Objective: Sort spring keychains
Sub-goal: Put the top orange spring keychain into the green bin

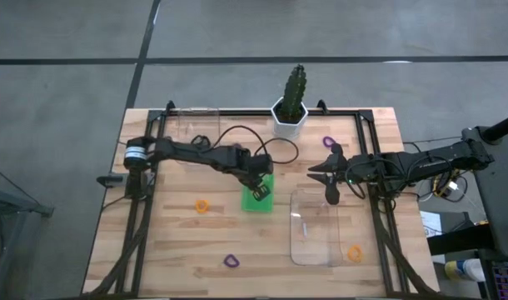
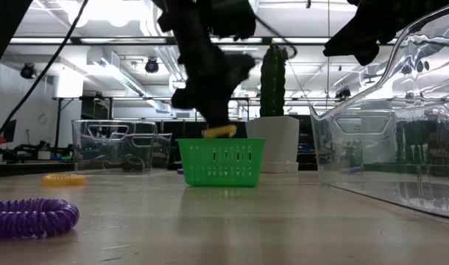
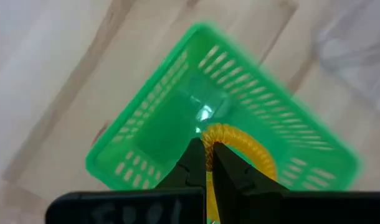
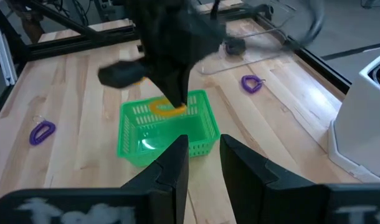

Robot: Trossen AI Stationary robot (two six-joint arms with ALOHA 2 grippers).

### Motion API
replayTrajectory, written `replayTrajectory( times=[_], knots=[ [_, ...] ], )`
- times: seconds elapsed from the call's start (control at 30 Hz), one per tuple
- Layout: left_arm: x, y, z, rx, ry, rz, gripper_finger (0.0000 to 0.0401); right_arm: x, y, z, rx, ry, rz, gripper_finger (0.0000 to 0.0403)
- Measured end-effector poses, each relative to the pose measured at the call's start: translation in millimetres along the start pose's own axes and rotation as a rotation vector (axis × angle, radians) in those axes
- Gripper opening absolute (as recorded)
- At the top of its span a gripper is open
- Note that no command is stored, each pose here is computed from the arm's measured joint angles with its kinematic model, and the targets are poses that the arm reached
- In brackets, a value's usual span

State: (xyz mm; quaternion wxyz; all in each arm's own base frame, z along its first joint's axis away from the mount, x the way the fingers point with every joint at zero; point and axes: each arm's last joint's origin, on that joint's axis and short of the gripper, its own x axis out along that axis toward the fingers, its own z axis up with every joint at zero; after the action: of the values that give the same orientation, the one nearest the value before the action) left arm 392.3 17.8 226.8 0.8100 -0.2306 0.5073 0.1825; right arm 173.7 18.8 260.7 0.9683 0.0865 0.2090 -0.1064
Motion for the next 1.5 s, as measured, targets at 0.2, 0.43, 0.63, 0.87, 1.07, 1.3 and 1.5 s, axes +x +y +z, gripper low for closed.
replayTrajectory(
  times=[0.2,0.43,0.63,0.87,1.07,1.3,1.5],
  knots=[
    [23,7,-13,-0.075,-0.018,-0.012,0.0005,0,0,0,0.0,0.0,0.0,0.0086],
    [33,11,-21,-0.095,-0.018,-0.011,0.0005,0,0,0,0.0,-0.001,0.0,0.0086],
    [33,9,-17,-0.1,-0.06,-0.042,0.0026,0,0,0,0.001,-0.001,0.0,0.0086],
    [32,6,-13,-0.101,-0.099,-0.077,0.0037,0,0,0,0.001,-0.001,0.0,0.0086],
    [33,7,-13,-0.104,-0.098,-0.077,0.0038,0,0,0,0.001,-0.001,0.0,0.0086],
    [33,7,-14,-0.103,-0.095,-0.075,0.0039,0,0,0,0.0,-0.001,0.001,0.0086],
    [33,7,-14,-0.103,-0.095,-0.075,0.0049,0,0,0,0.017,0.0,0.001,0.0086]
  ],
)
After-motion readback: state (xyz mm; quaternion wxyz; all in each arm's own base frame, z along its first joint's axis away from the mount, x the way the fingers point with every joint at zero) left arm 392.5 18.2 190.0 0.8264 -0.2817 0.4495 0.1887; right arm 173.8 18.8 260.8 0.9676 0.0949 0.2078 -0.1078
